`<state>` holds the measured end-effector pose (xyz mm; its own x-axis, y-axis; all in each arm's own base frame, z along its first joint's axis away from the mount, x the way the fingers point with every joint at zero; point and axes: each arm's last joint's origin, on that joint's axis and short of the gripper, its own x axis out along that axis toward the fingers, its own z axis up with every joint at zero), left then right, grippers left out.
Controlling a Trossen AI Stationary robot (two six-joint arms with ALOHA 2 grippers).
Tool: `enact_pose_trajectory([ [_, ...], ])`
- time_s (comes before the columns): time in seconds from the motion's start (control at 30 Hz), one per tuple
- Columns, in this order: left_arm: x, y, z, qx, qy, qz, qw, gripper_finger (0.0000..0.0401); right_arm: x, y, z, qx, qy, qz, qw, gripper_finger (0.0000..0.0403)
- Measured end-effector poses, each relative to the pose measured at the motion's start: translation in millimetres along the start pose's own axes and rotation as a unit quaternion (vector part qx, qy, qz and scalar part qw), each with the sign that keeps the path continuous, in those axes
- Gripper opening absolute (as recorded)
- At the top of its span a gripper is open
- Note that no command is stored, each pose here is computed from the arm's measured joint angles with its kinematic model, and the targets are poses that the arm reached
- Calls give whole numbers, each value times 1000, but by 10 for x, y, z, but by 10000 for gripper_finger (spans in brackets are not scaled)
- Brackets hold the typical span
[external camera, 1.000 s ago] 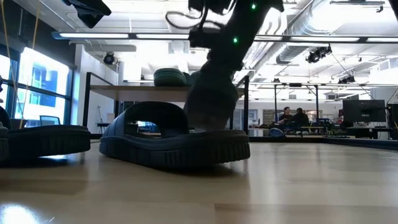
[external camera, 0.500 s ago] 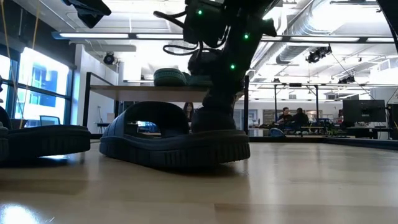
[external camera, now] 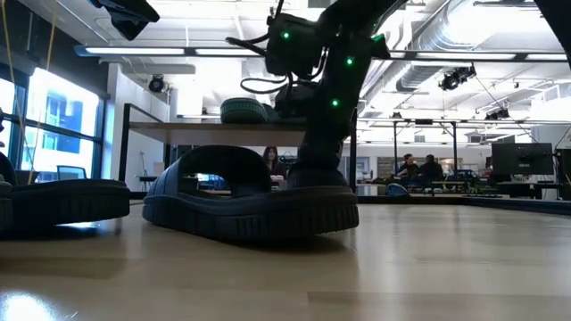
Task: Pick and place slides into the shelf
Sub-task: Put the black slide under the shelf
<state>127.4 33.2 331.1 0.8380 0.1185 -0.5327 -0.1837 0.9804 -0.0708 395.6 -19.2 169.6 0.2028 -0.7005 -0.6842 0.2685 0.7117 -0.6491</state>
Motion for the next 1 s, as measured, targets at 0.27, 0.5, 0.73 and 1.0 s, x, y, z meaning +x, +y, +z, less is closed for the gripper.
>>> enact_pose_trajectory([
  [0.27, 1, 0, 0, 0, 0, 0, 1000, 1, -4, 5, -3, -5, 1, 1, 1000, 1],
  [0.5, 1, 0, 0, 0, 0, 0, 1000, 1, -17, 18, -1, -5, -2, 1, 1000, 41],
  [0.73, 1, 0, -1, 0, 0, 0, 1000, 1, -43, 43, 0, -9, -6, 0, 1000, 100],
  [1.0, 1, 0, 0, 0, 0, 0, 1000, 1, -119, 120, -14, -22, -11, 3, 1000, 114],
])
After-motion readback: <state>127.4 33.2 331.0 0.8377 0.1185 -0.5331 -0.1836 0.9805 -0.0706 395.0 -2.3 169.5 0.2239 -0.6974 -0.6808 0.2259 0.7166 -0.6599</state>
